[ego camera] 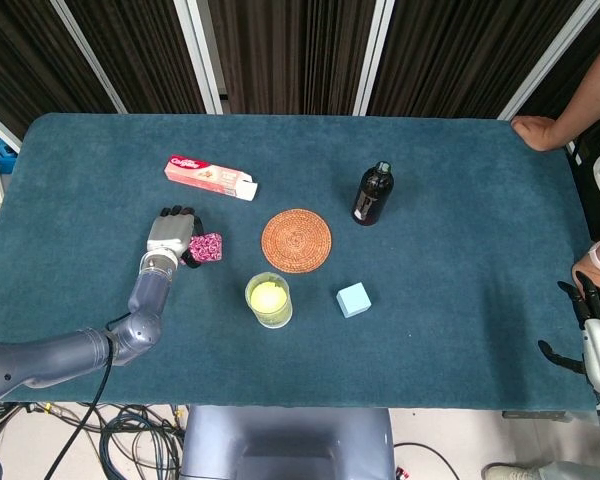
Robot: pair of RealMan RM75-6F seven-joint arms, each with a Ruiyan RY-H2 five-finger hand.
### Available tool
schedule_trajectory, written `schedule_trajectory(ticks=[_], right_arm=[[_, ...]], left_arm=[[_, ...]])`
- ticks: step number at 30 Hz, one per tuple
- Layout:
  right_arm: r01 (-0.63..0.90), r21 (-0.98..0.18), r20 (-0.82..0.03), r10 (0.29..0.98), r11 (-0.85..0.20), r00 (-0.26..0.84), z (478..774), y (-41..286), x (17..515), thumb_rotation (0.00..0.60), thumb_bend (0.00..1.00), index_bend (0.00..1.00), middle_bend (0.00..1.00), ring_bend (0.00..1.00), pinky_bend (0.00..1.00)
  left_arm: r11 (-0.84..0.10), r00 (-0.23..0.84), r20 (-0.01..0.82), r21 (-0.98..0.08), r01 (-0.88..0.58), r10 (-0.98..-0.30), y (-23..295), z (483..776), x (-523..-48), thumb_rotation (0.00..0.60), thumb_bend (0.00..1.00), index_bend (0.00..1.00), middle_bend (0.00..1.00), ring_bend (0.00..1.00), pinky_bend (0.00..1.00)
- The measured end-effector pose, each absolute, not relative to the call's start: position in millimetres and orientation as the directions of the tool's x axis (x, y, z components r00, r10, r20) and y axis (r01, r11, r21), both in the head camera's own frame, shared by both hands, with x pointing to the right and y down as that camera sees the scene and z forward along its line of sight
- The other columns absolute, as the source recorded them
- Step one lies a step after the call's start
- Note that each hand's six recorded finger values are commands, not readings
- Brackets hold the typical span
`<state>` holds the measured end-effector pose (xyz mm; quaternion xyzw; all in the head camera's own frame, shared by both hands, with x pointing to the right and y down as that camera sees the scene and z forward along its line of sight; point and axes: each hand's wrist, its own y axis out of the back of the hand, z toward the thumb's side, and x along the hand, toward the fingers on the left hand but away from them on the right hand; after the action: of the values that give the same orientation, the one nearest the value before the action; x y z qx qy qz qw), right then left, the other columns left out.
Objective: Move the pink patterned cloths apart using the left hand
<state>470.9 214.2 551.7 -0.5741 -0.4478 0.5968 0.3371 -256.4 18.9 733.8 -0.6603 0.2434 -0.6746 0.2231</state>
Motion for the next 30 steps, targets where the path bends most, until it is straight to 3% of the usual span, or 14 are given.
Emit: schedule_trajectory(ticks=[30], right_arm=[[0.115,-0.92,-0.387,0.914,-0.374,-0.119,551.7,213.8,472.1,0.6,0.18,0.13,0.01,0.07,0.19]], left_arm=[[-0.775,-0.025,0.775,-0.631,-0.016,-0.631,15.4,732.2,-252.6,0.6,0.26,0.51,0.2,0.0,0.0]])
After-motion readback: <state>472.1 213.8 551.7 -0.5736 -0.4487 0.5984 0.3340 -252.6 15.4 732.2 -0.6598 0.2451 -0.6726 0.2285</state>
